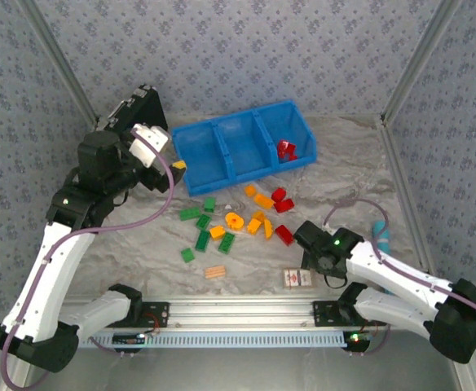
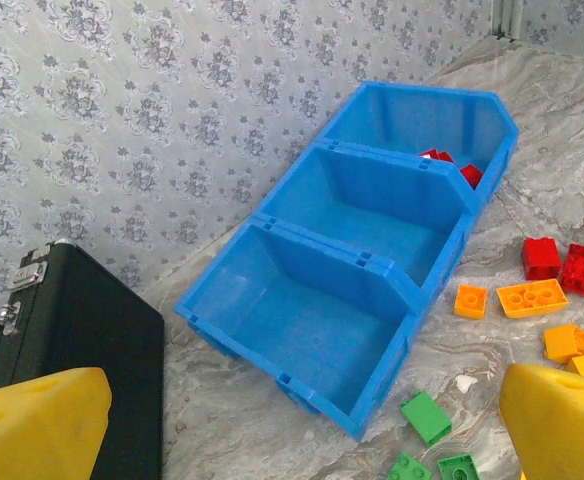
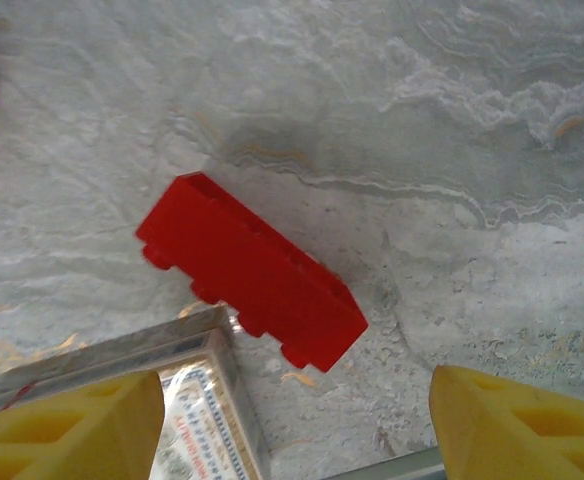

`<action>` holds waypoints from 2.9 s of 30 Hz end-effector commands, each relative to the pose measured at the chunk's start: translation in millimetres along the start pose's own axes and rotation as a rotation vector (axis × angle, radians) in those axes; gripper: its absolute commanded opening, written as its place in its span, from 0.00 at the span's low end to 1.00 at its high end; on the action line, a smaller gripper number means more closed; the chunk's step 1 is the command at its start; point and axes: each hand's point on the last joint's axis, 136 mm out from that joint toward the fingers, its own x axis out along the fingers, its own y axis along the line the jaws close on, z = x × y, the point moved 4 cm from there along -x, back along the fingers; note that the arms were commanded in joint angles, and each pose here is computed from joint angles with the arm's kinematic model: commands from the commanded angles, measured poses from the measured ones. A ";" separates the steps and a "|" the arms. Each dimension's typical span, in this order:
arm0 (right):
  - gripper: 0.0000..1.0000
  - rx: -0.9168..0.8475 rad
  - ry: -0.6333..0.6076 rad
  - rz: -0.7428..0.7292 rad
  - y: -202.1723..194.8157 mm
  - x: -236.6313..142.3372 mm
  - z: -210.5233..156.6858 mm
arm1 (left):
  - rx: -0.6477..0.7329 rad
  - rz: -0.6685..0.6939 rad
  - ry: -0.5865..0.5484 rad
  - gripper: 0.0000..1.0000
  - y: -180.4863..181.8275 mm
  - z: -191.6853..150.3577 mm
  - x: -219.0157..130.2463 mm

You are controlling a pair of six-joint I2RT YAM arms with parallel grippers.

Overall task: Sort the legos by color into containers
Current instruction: Pick up the lego from the bottom-right of the table, then place the lego in the container.

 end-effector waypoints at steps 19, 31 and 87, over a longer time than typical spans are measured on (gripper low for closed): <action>0.61 0.040 0.041 -0.017 7.7 26.7 21.8 | 0.014 0.008 0.027 1.00 3.8 0.4 17.2; 0.30 0.040 0.084 -0.020 8.8 35.7 26.8 | 0.030 0.020 0.055 1.00 6.3 -4.6 26.5; 0.40 -0.349 -0.420 0.188 168.5 -2.2 410.6 | 0.022 -0.039 0.139 1.00 3.9 -20.5 69.2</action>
